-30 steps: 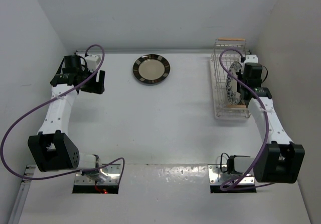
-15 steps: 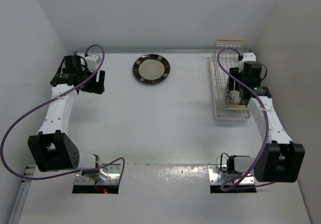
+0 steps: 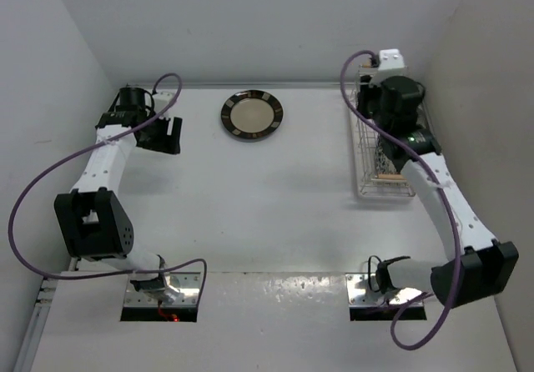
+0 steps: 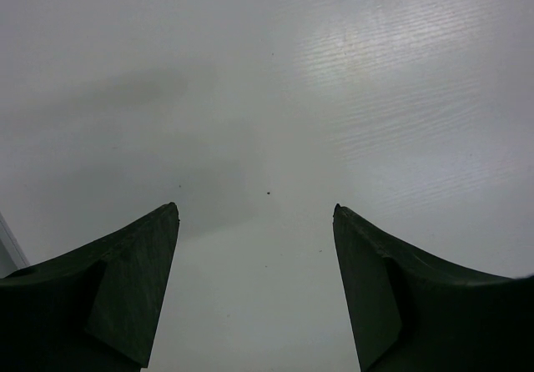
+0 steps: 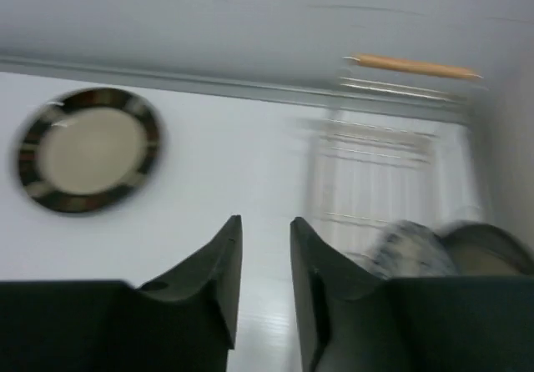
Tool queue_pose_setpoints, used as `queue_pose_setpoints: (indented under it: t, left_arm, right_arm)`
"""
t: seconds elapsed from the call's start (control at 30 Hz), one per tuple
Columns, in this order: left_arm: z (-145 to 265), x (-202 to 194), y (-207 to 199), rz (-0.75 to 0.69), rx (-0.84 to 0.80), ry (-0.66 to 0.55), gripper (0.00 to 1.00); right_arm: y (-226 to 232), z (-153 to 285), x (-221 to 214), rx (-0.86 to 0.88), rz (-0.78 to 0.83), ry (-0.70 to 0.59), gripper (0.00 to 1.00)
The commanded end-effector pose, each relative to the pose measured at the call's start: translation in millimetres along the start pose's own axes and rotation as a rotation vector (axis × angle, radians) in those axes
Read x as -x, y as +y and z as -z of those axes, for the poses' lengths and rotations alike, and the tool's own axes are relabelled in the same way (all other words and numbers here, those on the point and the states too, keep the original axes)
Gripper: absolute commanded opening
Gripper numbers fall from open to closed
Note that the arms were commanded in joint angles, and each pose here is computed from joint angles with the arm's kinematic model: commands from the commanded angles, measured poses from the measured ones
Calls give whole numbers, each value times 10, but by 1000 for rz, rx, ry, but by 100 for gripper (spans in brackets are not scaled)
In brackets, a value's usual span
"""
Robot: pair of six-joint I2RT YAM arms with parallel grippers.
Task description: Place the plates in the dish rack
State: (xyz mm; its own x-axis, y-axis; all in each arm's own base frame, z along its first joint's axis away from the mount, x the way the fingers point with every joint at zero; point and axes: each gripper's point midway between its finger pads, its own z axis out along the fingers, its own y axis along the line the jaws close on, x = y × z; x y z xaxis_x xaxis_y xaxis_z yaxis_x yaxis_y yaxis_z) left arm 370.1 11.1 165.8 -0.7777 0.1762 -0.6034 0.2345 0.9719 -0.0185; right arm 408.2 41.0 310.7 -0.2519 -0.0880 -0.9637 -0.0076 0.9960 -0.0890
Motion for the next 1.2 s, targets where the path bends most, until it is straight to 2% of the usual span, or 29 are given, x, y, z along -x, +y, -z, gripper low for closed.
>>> queue_pose_setpoints:
  t: [0.0,0.03,0.07,0.1,0.13,0.17,0.2,0.27,0.3,0.33,0.37,0.4,0.47,0.5,0.53,0.83,0.9,0.93,1.03,1.17]
  left_arm:
    - [64,162,-20,-20,-3,-37,79]
    - [11,89,14,-15,13,-10,79]
    - [-10,42,7,-13,10,2,79]
    - [-42,17,33,-11,21,16,79]
    - [-55,-23,48,-9,30,28,79]
    - [-55,-24,48,-9,30,28,79]
    - [-100,-81,43,-5,25,46,79]
    - [-116,-122,137,4,44,60,79]
    - [-117,-122,138,4,44,60,79]
    - [-145,-154,177,15,47,71,79]
    - [-178,-190,218,26,49,84,79]
    - [-178,-190,218,26,49,84,79]
    - [-239,-233,300,47,55,104,79]
    - [-240,-234,301,47,55,104,79]
    - [-275,-275,340,59,56,118,79]
    - [-426,-324,561,118,52,153,79]
    - [-410,-355,584,128,54,161,79]
    - [-437,-376,584,130,51,169,79]
    - [-417,-352,627,136,59,160,79]
    - [-401,-383,650,146,61,169,79]
  right_arm:
    - [715,-359,-22,151,-85,15,27]
    - [1092,-580,-123,253,-122,88,27]
    - [1231,-647,-176,282,-173,126,32]
    - [1357,-715,-256,307,-200,166,56]
    - [1527,-866,-229,350,-233,179,64]
    - [1652,-944,-232,361,-294,184,67]
    - [1782,-1107,-456,354,-335,234,68]
    - [2002,-1334,-554,373,-411,257,70]
    - [2123,-1568,-888,350,-442,325,70]
    - [2171,-1646,-932,336,-476,338,70]
    - [2208,-1736,-772,340,-503,316,70]
    - [2270,-1924,-1182,284,-550,391,70]
    - [2262,-2069,-1203,267,-602,389,70]
    - [2332,-2171,-1450,244,-661,428,70]
    - [2328,-2228,-1468,239,-690,419,70]
    - [2514,-2596,-2270,140,-969,538,57]
    - [2608,-2649,-2282,167,-1022,533,49]
    - [2640,-2683,-2477,136,-1064,567,47]
    - [2727,-2740,-2608,101,-1102,606,40]
    - [2763,-2814,-2728,71,-1157,611,8]
